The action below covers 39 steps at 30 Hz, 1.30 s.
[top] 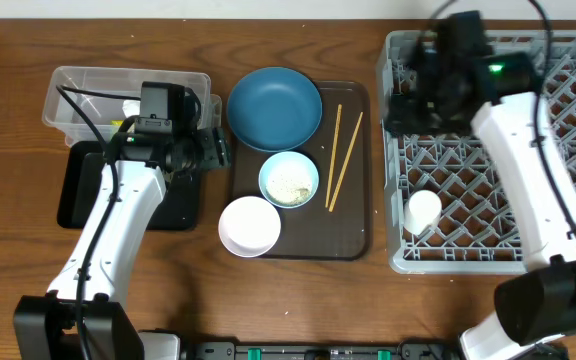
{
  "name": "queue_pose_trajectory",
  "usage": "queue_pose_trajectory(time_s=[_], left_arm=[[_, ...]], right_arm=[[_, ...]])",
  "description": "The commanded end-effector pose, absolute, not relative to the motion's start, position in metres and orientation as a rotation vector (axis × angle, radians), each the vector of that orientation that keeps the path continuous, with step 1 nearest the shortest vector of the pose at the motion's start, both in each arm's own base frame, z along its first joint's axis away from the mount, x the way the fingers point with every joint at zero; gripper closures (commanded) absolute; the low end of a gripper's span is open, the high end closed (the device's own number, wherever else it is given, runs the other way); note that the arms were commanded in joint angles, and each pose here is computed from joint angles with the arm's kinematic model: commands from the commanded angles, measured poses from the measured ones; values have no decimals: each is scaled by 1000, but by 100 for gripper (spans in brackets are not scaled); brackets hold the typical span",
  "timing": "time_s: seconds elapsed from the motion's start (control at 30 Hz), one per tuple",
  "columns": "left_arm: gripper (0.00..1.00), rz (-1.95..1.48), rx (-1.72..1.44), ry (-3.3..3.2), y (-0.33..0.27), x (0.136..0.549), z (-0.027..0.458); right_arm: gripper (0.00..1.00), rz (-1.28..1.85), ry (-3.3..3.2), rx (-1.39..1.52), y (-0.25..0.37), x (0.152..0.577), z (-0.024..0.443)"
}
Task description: Sort waste into correct bins and load items into the dishwasher rack
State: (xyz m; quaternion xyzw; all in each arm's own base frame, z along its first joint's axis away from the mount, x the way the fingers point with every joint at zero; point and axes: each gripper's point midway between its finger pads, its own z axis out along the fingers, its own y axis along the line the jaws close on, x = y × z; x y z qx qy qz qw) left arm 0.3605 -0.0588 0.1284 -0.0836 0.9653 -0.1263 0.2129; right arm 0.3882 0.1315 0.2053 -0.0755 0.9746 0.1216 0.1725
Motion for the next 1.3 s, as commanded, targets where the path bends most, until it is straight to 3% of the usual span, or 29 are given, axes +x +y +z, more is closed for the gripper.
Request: queue_pose_trajectory(time_s=[0.0,0.2,0.77,1.27], left_arm=[[27,-328,-221,2688,-56,358,126],[27,-326,-223,2698,-56,356,125],[27,-315,-171,2697,-56,356,125],[27,-321,-172,2717,-57,352,123]], right_arm=[[39,410,2730,-211,165,387,208],[48,430,2696,-198,200,387,191],[50,438,2805,-226,232,360,100],[53,431,2830,-227,233,361,87]])
